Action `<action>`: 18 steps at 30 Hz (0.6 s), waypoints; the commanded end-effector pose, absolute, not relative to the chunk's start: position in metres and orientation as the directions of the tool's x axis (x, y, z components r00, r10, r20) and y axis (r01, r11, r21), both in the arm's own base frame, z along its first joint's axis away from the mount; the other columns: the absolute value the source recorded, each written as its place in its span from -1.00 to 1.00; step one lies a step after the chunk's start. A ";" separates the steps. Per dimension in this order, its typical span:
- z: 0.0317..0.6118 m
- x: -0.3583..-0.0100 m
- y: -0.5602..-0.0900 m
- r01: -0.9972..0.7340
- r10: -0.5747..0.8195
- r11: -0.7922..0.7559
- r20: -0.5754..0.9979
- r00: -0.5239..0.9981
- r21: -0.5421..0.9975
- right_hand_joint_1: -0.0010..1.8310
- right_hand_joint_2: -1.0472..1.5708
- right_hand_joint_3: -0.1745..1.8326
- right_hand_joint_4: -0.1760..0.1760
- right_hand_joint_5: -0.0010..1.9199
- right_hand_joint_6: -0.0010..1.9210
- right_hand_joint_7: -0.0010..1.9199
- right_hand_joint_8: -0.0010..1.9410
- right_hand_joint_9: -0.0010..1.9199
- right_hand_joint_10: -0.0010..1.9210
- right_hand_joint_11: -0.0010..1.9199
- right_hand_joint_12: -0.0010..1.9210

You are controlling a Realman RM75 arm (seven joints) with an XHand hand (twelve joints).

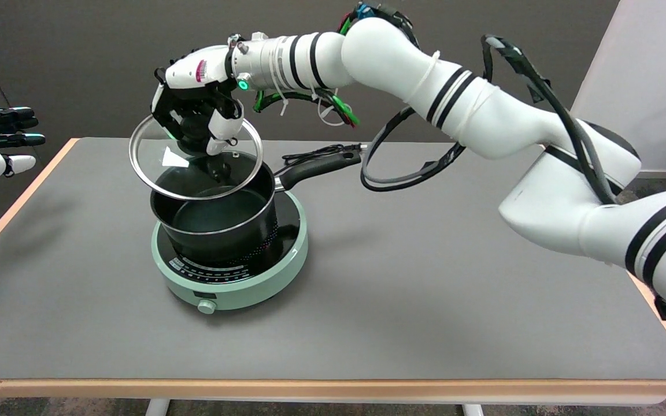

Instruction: Place the pot lid onto the soup pot.

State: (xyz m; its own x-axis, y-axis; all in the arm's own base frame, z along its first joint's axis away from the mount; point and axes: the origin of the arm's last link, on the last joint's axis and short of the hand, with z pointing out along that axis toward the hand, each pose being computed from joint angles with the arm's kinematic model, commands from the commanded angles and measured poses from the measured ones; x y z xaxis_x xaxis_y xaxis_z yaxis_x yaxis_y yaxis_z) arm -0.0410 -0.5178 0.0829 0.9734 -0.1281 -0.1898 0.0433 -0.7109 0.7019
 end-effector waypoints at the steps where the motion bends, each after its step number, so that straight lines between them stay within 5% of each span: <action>1: 0.074 -0.043 -0.519 -0.001 -0.288 -0.739 -0.314 0.905 0.674 0.48 0.52 -0.41 1.00 -0.30 0.24 -0.05 0.24 -0.07 0.44 -0.23 0.82; 18: 0.087 -0.031 -0.519 -0.061 -0.358 -0.734 -0.308 0.882 0.676 0.48 0.52 -0.40 1.00 -0.34 0.30 -0.07 0.28 -0.10 0.50 -0.30 0.92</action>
State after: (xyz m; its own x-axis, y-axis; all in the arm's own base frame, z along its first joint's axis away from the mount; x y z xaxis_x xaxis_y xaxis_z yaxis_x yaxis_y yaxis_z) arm -0.0380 -0.5197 0.0812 0.9100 -0.2730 -0.3119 0.0115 -0.7355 0.6774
